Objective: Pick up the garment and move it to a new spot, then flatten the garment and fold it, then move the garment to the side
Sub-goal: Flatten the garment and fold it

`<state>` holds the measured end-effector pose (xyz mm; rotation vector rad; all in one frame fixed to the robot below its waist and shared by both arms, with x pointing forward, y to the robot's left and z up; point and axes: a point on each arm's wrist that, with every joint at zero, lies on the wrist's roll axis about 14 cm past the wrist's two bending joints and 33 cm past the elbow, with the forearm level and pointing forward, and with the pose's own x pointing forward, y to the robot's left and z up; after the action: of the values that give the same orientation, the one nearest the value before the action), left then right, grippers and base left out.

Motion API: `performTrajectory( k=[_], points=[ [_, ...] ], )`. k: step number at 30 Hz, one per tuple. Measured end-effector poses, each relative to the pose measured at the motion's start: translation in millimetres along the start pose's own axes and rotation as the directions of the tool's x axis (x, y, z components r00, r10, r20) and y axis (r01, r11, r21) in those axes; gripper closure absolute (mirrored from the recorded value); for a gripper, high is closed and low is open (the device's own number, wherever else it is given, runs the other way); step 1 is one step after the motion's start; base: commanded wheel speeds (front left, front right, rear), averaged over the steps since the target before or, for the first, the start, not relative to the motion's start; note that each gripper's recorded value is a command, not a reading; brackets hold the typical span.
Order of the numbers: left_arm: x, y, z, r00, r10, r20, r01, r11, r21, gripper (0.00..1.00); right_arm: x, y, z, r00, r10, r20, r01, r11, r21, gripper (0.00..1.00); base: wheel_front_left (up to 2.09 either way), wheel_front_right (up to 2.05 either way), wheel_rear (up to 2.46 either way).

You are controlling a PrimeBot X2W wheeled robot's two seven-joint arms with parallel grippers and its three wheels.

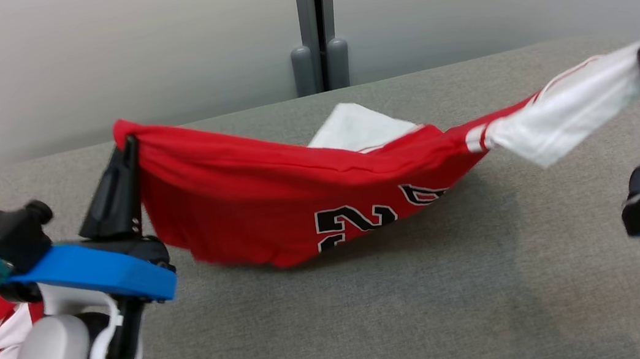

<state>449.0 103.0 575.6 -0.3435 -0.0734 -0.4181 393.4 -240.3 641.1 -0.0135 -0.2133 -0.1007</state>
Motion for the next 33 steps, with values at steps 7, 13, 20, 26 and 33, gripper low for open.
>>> performTrajectory(
  k=[7,13,20,26,33],
  points=[
    [7,-26,66,0.994,-0.093,0.061,0.091,0.995,0.036,1.00,13,-8,92,0.975,0.027,0.221,0.007,0.988,-0.152,1.00,0.00,0.00,0.00],
    [17,-22,72,0.995,-0.098,0.003,0.098,0.992,0.084,1.00,41,-5,100,0.975,0.086,0.206,-0.041,0.976,-0.214,1.00,0.00,0.00,0.00],
    [60,9,37,0.995,-0.042,-0.091,0.038,0.998,-0.046,1.00,99,17,42,0.983,0.178,0.051,-0.165,0.966,-0.201,1.00,0.00,0.00,0.00],
    [111,57,7,0.986,0.022,-0.164,-0.036,0.996,-0.080,1.00,166,35,19,0.975,0.213,0.064,-0.201,0.967,-0.158,1.00,0.00,0.00,0.00],
    [168,94,56,0.996,0.072,0.048,-0.072,0.997,0.000,1.00,224,52,87,0.892,0.219,0.396,-0.154,0.970,-0.188,1.00,0.00,0.00,0.00]
  ],
)
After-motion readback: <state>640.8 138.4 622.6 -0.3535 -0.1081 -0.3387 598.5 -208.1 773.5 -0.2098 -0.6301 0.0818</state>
